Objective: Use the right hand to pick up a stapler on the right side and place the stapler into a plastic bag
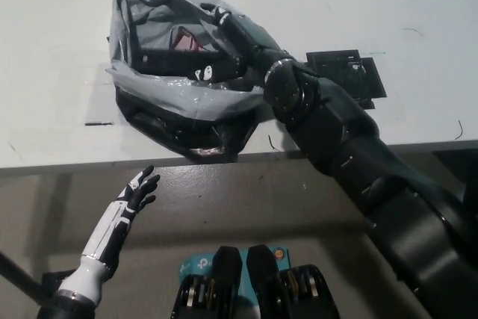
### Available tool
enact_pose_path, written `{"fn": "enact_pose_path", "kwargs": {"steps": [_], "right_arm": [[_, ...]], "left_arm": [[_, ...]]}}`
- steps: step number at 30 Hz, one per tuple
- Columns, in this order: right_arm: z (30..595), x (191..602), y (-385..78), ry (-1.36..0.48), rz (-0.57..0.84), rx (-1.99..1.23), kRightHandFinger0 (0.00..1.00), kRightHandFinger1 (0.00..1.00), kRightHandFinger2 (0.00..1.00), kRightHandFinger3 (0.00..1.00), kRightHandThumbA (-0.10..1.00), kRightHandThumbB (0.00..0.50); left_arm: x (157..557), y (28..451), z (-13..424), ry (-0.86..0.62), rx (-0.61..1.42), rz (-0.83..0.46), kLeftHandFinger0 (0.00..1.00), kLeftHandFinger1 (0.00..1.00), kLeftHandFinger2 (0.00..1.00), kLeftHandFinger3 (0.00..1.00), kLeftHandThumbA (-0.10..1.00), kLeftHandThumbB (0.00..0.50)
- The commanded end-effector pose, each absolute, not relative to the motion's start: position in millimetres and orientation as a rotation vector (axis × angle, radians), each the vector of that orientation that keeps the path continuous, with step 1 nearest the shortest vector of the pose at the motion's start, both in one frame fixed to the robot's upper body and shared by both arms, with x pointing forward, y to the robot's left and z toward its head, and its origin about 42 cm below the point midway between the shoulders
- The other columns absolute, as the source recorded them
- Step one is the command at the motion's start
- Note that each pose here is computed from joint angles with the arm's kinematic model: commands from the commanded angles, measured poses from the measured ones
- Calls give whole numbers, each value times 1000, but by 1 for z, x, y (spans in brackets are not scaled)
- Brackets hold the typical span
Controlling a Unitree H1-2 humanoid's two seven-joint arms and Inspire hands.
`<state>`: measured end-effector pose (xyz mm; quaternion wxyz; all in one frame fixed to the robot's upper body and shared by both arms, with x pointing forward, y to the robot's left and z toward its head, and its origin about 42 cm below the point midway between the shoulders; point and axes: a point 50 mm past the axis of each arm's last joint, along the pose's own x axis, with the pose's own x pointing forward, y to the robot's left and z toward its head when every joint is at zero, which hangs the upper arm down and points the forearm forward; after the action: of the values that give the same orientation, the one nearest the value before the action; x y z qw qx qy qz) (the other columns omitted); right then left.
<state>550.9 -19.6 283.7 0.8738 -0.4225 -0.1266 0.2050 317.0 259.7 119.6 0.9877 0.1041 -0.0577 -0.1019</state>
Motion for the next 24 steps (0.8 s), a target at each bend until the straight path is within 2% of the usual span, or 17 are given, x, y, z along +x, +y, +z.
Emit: {"fn": "enact_pose_path", "kwargs": {"steps": [1,3,5,6,7,9,11,15,16,19,22,24], "right_arm": [[352,553,-6,-500,402,-874,1000,1000,1000,1000,1000,496],[365,553,-7,-529,399,-831,1000,1000,1000,1000,1000,489],[400,548,-11,-600,384,-714,1000,1000,1000,1000,1000,456],[409,546,-12,-619,382,-694,1000,1000,1000,1000,1000,491],[431,541,-17,-667,377,-624,1000,1000,1000,1000,1000,456],[468,531,-29,-761,360,-532,1000,1000,1000,1000,1000,446],[512,511,-48,-863,330,-453,1000,1000,1000,1000,1000,433],[561,474,-86,-1020,271,-373,1000,1000,1000,1000,1000,410],[565,471,-89,-1035,266,-365,1000,1000,1000,1000,1000,410],[577,434,-136,-1144,214,-340,1000,1000,1000,1000,1000,413],[566,402,-175,-1207,168,-335,1000,1000,1000,1000,1000,444],[549,383,-191,-1223,180,-306,1000,1000,1000,1000,981,425]], "left_arm": [[320,259,134,-177,205,-217,1000,1000,1000,1000,1000,307],[320,259,134,-174,207,-220,1000,1000,1000,1000,1000,316],[323,259,136,-178,220,-220,1000,1000,1000,1000,1000,323],[324,260,137,-180,228,-221,1000,1000,1000,1000,1000,323],[324,260,138,-183,233,-221,1000,1000,1000,1000,1000,324],[327,260,140,-189,232,-219,1000,1000,1000,1000,1000,321],[330,260,143,-202,231,-223,1000,1000,1000,1000,1000,292],[339,261,150,-224,231,-209,1000,1000,1000,1000,1000,306],[340,261,151,-227,233,-207,1000,1000,1000,1000,1000,307],[345,260,157,-239,232,-203,1000,1000,1000,1000,1000,299],[349,259,162,-252,231,-202,1000,1000,1000,1000,1000,287],[352,258,164,-259,229,-199,1000,1000,1000,1000,1000,275]]}}
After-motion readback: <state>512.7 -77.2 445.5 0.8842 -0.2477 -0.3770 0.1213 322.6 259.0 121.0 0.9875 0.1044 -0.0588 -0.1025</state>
